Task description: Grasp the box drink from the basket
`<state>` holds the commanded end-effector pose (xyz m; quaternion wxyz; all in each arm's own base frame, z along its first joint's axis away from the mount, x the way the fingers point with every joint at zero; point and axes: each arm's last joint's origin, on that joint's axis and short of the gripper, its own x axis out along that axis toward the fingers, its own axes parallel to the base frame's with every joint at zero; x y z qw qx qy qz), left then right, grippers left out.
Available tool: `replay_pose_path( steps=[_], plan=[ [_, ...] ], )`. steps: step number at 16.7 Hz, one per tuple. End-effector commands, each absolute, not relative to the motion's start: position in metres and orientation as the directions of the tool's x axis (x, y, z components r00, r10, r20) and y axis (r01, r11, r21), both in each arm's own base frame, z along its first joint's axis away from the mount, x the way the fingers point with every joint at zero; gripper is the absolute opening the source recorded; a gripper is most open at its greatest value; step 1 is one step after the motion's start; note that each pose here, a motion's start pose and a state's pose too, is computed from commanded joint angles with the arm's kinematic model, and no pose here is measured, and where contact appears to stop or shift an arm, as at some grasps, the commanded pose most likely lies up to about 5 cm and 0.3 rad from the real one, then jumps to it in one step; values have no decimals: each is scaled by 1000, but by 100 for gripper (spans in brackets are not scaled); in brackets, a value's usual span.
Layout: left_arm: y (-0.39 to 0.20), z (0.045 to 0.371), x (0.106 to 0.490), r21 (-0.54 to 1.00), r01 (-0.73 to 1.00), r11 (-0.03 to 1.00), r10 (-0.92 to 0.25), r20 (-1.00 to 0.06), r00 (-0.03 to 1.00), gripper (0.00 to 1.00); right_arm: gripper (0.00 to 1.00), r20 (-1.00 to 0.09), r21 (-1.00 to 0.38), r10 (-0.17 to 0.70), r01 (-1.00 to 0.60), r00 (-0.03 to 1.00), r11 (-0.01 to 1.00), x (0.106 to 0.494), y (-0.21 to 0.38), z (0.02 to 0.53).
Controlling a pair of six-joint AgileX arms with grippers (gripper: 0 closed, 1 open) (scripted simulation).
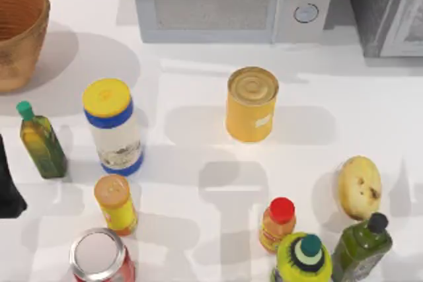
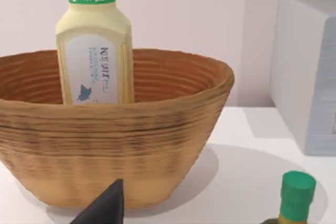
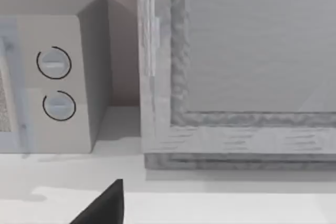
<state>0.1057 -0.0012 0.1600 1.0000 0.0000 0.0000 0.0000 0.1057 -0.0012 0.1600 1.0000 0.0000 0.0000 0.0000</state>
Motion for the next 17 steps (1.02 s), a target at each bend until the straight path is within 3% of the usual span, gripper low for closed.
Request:
replay_pose_path(
  steps=[5, 9, 17],
  plan=[
    [0, 164, 109, -8, 0, 1000, -1, -14, 1000, 100, 100, 0, 0, 0, 0, 1000, 1000, 106, -1, 160],
    [3, 185, 123, -16, 4, 1000, -4, -18, 1000, 100, 100, 0, 0, 0, 0, 1000, 1000, 106, -1, 160],
    [27, 232, 210, -9, 12, 1000, -12, 16, 1000, 100, 100, 0, 0, 0, 0, 1000, 1000, 106, -1, 160]
  ],
)
